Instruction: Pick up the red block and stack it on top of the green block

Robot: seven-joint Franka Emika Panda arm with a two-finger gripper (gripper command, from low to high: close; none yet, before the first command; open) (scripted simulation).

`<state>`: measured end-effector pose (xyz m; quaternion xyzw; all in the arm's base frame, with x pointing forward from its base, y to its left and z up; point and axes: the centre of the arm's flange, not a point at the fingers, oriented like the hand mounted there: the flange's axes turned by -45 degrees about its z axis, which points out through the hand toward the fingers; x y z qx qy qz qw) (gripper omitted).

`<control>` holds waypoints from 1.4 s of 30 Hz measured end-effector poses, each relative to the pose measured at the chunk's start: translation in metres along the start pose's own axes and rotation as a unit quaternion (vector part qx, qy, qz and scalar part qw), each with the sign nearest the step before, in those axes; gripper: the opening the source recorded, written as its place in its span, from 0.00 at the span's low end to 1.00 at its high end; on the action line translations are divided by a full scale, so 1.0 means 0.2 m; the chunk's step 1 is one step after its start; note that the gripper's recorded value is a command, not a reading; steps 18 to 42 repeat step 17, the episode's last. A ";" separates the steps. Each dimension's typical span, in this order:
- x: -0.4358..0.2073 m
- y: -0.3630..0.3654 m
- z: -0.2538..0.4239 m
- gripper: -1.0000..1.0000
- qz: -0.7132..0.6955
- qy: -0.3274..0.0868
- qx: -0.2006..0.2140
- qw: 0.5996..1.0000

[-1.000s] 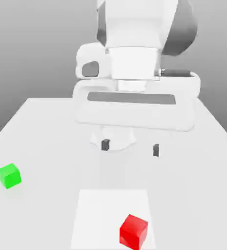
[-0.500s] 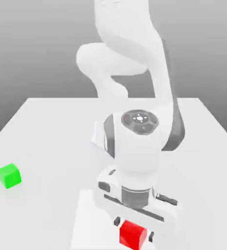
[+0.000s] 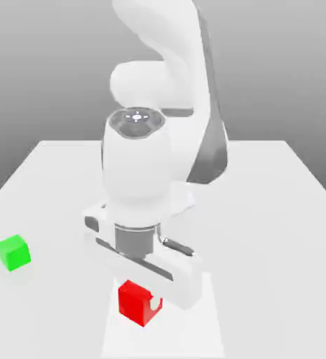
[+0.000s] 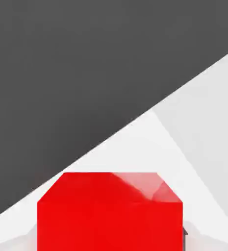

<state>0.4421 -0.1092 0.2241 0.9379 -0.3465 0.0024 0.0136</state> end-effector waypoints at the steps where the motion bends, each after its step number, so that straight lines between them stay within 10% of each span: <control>1: 0.04 0.14 -0.01 0.00 0.020 0.000 -0.001 1.000; 8: -0.01 1.57 -0.07 0.00 0.232 -0.009 0.007 0.973; 14: -0.01 1.48 0.20 0.00 0.199 -0.009 0.011 0.980; 15: -0.02 1.47 0.24 1.00 0.198 -0.009 0.010 0.980; 42: -0.02 1.47 0.24 1.00 0.198 -0.009 0.010 0.980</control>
